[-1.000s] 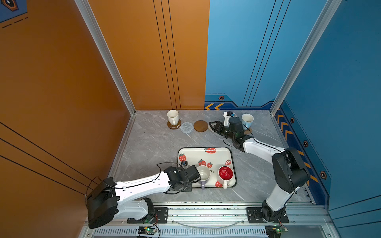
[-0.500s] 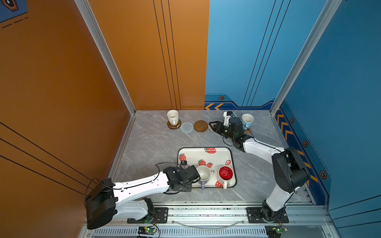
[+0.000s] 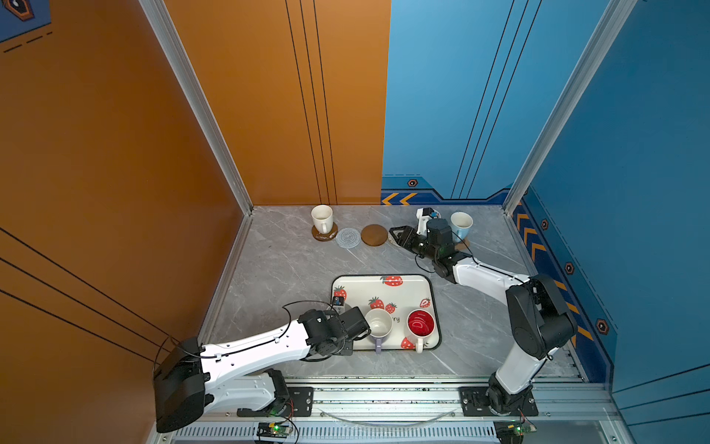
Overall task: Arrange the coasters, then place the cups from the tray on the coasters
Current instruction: 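Lift the speckled mug with the left gripper toward the coaster row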
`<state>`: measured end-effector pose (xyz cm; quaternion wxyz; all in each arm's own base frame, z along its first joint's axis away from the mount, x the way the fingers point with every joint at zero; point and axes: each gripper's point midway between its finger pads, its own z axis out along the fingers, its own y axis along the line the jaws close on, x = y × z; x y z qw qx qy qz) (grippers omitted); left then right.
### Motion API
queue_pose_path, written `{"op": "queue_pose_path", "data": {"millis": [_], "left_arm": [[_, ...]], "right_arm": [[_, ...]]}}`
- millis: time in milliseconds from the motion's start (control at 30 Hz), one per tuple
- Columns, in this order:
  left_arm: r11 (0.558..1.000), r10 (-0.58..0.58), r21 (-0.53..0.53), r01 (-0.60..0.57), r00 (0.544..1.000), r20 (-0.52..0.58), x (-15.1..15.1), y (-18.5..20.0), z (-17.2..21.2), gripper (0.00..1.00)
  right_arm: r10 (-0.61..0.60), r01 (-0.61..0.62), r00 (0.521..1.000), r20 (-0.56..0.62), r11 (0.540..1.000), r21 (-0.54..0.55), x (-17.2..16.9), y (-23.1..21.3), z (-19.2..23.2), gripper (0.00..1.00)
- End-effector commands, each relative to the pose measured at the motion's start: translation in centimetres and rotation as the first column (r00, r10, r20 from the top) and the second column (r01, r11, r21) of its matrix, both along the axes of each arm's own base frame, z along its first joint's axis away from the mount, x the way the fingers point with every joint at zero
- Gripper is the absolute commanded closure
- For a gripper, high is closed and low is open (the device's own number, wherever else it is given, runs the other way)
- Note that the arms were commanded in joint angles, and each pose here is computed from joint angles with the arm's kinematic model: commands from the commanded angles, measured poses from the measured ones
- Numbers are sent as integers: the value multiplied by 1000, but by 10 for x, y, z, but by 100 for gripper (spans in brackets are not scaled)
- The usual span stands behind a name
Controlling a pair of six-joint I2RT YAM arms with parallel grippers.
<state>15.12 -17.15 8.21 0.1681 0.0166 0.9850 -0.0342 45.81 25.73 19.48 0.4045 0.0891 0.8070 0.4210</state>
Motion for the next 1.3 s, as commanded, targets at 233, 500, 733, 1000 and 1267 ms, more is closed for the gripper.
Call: {"op": "queue_pose_path", "data": {"millis": [233,500,733,1000,1267], "left_arm": [[1000,19,3,-20,993,115,56,-3,43,100],[998,45,27,-49,988,146,102,-2,63,100],[997,69,9,-73,970,235,162,-1,89,100],[996,91,-22,-89,959,269,219,-3,99,100],[995,93,-54,-81,949,300,276,-13,109,100]], "right_arm": [[7,-7,1000,17,999,32,7,-1,8,56],[14,-15,1000,21,999,38,5,-2,10,56],[28,-29,999,21,998,50,6,-1,9,56],[40,-40,999,13,997,65,10,0,3,57],[39,-40,999,10,997,73,11,-7,1,57]]}}
